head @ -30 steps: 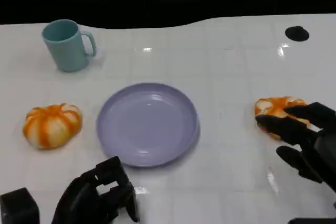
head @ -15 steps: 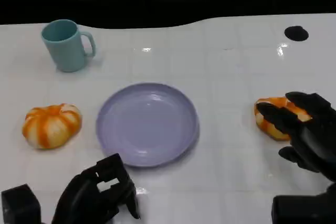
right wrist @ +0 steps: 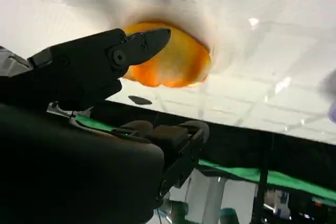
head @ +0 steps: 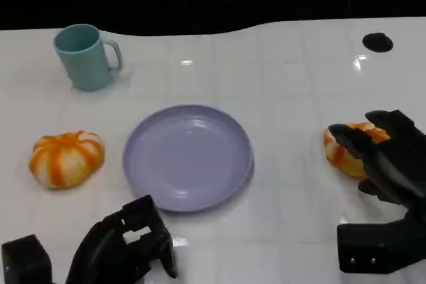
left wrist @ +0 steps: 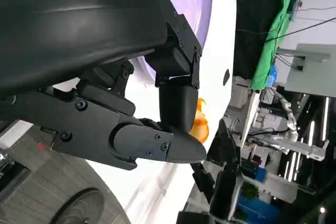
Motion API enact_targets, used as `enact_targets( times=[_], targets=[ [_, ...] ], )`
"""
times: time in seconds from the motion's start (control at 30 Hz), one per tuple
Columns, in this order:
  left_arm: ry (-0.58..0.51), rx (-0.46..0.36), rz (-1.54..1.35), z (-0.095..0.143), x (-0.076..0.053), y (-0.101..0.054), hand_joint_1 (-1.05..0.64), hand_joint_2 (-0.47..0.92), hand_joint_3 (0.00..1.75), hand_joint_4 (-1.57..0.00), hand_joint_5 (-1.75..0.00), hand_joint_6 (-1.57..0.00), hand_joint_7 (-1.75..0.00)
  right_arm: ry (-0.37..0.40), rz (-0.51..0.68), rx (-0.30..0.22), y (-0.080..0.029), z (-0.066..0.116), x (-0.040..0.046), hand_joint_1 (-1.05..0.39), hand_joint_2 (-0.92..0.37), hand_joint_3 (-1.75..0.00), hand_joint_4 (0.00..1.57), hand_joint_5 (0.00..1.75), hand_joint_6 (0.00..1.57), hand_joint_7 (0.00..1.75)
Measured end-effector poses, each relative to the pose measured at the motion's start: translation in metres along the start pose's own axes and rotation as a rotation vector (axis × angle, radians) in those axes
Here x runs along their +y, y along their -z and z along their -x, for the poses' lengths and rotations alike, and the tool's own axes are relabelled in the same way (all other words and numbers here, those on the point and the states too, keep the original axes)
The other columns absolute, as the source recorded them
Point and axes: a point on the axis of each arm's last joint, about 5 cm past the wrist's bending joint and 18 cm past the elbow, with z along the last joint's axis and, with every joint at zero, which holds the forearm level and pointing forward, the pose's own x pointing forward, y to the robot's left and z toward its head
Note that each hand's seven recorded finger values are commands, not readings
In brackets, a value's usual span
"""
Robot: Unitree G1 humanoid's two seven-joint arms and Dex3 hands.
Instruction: Grasp the bread from the table and place it into the plate.
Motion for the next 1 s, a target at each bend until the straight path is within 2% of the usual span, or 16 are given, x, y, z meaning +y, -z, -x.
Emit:
enact_targets(
  times=[0.2,0.3,0.4,0.57,0.67,0.73,0.77,0.8,0.83,0.87,0.9,0.93,0.97,1.0],
  targets=[
    [0.000,-0.008,-0.007,0.000,0.000,0.000,-0.61,0.92,0.24,-0.79,-1.75,-0.71,-1.53,-0.029,0.042,0.005,0.003,-0.009,0.0082,-0.54,-0.86,-0.01,0.09,0.38,0.31,0.00],
    [0.001,-0.011,-0.010,0.000,-0.001,0.000,-0.62,0.92,0.24,-0.79,-1.75,-0.71,-1.53,-0.049,0.052,0.003,0.003,-0.012,0.0137,-0.50,-0.85,0.00,0.10,0.36,0.31,0.00],
    [0.000,-0.011,-0.010,0.000,-0.001,0.000,-0.62,0.92,0.24,-0.79,-1.75,-0.71,-1.53,-0.078,0.055,0.001,0.002,-0.016,0.0198,-0.49,-0.85,0.00,0.16,0.31,0.32,0.00],
    [-0.001,-0.012,-0.008,0.001,-0.001,0.000,-0.61,0.92,0.24,-0.80,-1.75,-0.70,-1.53,-0.084,0.055,0.002,0.001,-0.026,0.0229,-0.49,-0.87,0.00,0.28,0.22,0.35,0.01],
    [-0.001,-0.011,-0.008,0.001,-0.001,0.000,-0.60,0.92,0.24,-0.80,-1.75,-0.71,-1.53,-0.083,0.062,0.002,0.000,-0.031,0.0248,-0.44,-0.87,0.00,0.51,0.18,0.46,0.02],
    [-0.001,-0.013,-0.009,0.001,-0.001,0.000,-0.60,0.92,0.24,-0.79,-1.75,-0.71,-1.52,-0.078,0.054,-0.002,0.000,-0.033,0.0258,-0.33,-0.89,-0.01,0.84,0.23,0.68,0.06],
    [-0.001,-0.013,-0.010,0.001,-0.001,0.000,-0.60,0.92,0.24,-0.79,-1.75,-0.71,-1.52,-0.068,0.046,-0.007,0.000,-0.033,0.0271,-0.28,-0.91,-0.02,0.97,0.30,0.79,0.07],
    [-0.001,-0.013,-0.010,0.002,-0.001,0.000,-0.60,0.92,0.24,-0.80,-1.75,-0.71,-1.52,-0.057,0.036,-0.014,0.000,-0.033,0.0285,-0.25,-0.91,-0.03,0.98,0.64,0.94,0.07],
    [-0.001,-0.014,-0.010,0.002,-0.001,0.000,-0.60,0.92,0.24,-0.80,-1.75,-0.71,-1.52,-0.039,0.024,-0.017,0.000,-0.033,0.0295,-0.25,-0.90,-0.02,0.92,1.24,1.13,0.09],
    [-0.001,-0.014,-0.010,0.002,-0.001,0.000,-0.60,0.92,0.25,-0.80,-1.75,-0.71,-1.52,-0.023,0.019,-0.022,0.000,-0.033,0.0300,-0.26,-0.89,-0.01,0.92,1.49,1.22,0.10],
    [-0.001,-0.014,-0.010,0.002,-0.001,0.000,-0.61,0.92,0.25,-0.80,-1.75,-0.71,-1.52,-0.006,0.022,-0.030,0.001,-0.033,0.0300,-0.27,-0.89,0.00,0.93,1.61,1.28,0.12],
    [-0.001,-0.014,-0.010,0.002,-0.001,0.000,-0.61,0.92,0.25,-0.80,-1.75,-0.71,-1.52,0.011,0.027,-0.039,0.001,-0.034,0.0300,-0.26,-0.90,-0.02,0.94,1.68,1.21,0.42],
    [-0.001,-0.014,-0.010,0.002,-0.001,0.000,-0.61,0.92,0.25,-0.79,-1.75,-0.71,-1.52,0.029,0.034,-0.050,0.001,-0.034,0.0301,-0.25,-0.91,-0.06,0.92,1.72,0.98,0.99],
    [-0.001,-0.014,-0.010,0.002,-0.001,0.000,-0.61,0.92,0.25,-0.79,-1.75,-0.71,-1.52,0.046,0.036,-0.058,0.000,-0.034,0.0306,-0.25,-0.92,-0.09,0.89,1.73,0.84,1.28]
  ],
)
